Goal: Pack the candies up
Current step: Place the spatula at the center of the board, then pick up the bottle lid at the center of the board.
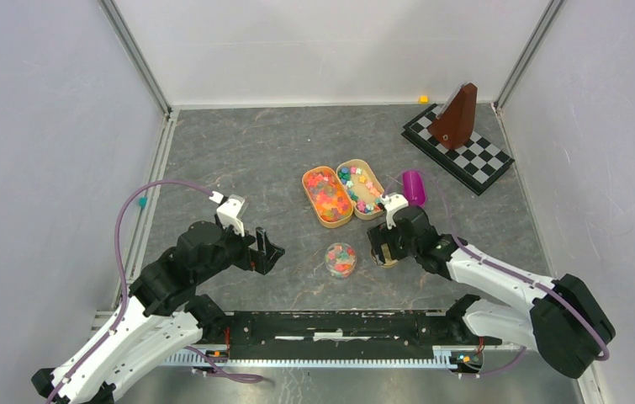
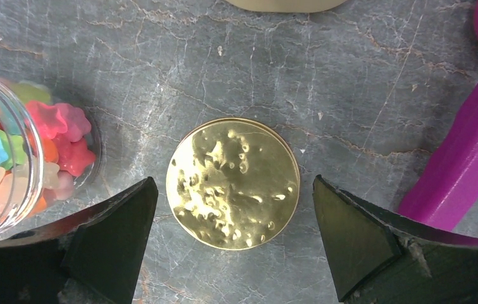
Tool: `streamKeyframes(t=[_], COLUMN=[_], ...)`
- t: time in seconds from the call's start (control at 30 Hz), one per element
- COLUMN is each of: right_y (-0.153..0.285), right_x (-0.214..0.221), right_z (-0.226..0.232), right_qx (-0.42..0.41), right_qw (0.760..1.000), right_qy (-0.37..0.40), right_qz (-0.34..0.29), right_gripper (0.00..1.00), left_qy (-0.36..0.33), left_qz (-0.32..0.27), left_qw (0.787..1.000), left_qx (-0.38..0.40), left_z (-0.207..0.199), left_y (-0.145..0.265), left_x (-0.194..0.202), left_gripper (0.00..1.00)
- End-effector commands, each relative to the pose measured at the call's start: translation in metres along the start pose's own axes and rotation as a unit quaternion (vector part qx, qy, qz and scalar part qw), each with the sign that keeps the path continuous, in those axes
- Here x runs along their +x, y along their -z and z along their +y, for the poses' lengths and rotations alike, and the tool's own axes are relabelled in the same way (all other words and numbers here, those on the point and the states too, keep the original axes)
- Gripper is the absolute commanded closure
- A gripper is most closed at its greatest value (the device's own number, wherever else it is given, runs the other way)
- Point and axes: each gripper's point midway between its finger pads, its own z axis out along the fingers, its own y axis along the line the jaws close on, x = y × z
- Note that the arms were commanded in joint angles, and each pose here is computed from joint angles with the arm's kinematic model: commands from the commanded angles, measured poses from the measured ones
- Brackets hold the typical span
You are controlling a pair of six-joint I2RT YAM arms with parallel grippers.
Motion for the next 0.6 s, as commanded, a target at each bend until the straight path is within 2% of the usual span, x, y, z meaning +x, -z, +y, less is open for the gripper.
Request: streamKeyframes(t=[0.0,0.57], right_y=[-0.006,-0.014], right_x=[0.000,0.015], right_z=[0.001,-0.004], right_qx=[0.008,0.040], right_qw=[1.000,0.999], right_qy=[-0.002,0.015], right_qz=[-0.007,0.018], right_gripper=[0.02,0.02], left_qy=[0.002,0.003], left_qz=[-0.011,-0.013], left_qw=[1.000,1.000], left_qx=[-0.007,-0.007], left_z=[0.002,0.002], left_y=[-0.002,-0.001], left_x=[-0.005,-0.006], left_gripper=[0.00,0.00])
